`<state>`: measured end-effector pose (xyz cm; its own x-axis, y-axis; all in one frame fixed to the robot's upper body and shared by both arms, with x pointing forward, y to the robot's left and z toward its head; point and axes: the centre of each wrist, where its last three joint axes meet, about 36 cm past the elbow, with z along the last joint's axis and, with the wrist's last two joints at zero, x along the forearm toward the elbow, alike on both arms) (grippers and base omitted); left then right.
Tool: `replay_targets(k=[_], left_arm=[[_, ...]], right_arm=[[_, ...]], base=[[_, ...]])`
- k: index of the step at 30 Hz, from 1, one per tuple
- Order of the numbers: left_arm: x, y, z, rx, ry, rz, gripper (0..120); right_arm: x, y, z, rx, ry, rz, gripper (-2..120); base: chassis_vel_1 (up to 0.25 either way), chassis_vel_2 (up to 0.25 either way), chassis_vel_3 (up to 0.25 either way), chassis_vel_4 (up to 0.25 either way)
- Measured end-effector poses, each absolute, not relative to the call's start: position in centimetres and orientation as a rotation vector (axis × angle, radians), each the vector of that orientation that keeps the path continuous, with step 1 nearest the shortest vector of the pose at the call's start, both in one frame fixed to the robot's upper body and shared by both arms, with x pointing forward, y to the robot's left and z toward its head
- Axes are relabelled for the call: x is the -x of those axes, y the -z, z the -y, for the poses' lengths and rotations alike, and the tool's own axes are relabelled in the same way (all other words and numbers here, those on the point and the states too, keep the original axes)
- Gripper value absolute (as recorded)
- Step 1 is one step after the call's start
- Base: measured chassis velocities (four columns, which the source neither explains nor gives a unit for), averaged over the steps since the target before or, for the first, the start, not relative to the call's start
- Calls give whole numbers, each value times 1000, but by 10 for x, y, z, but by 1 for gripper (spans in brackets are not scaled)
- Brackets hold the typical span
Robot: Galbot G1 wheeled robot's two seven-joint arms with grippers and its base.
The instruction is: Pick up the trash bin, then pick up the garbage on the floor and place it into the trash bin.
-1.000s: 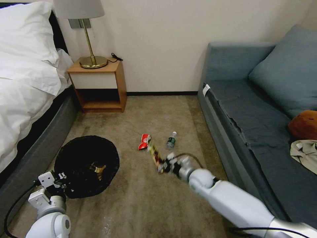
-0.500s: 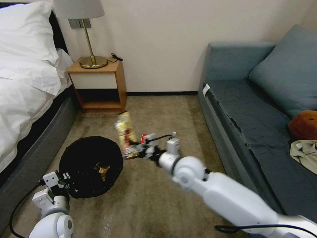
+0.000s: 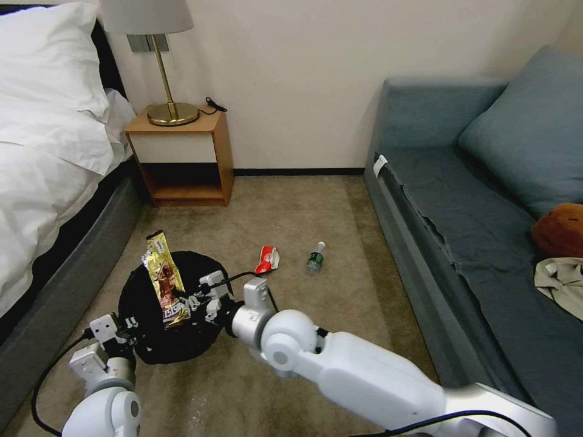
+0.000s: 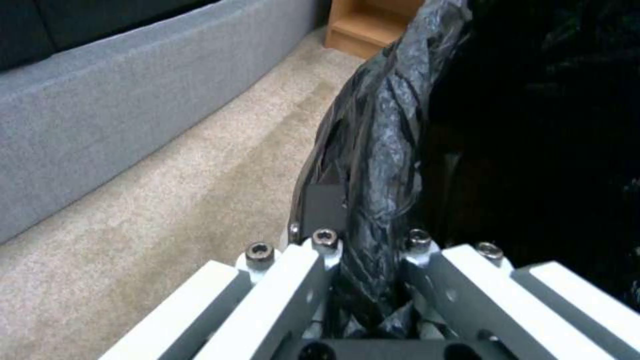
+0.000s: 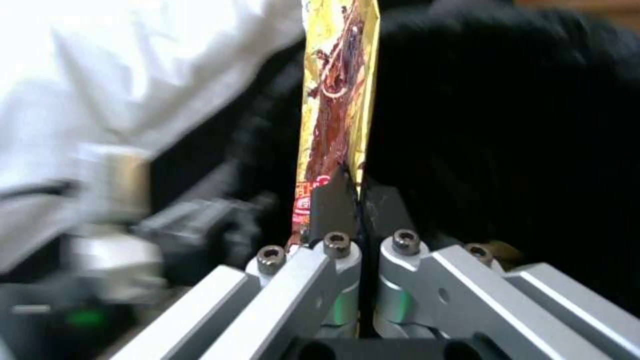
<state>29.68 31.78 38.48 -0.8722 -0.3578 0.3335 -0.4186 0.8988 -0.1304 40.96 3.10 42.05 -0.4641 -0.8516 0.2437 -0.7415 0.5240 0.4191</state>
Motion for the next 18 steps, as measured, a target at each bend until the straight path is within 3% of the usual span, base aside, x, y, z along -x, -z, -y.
replay_targets(k=[5, 6, 10, 12, 16, 18], left_arm=[[-291, -387, -319, -571, -293, 2760, 2], [-288, -388, -320, -571, -294, 2760, 2], [-287, -389, -321, -572, -295, 2760, 2], [-287, -390, -322, -575, -295, 2764, 2], [-289, -391, -323, -574, -292, 2769, 2], [-291, -393, -325, -578, -291, 2773, 2]], right_arm=[[-416, -397, -28, -1222, 304, 2377, 1], [-416, -393, -26, -1204, 296, 2382, 7], [-415, -389, -25, -1191, 290, 2385, 13], [-412, -385, -24, -1182, 280, 2388, 27], [-409, -386, -25, -1184, 281, 2384, 37], [-407, -389, -25, -1189, 277, 2382, 50]], base=[[0, 0, 0, 0], [0, 0, 0, 0], [0, 0, 0, 0], [0, 0, 0, 0], [0, 0, 0, 0], [0, 0, 0, 0]])
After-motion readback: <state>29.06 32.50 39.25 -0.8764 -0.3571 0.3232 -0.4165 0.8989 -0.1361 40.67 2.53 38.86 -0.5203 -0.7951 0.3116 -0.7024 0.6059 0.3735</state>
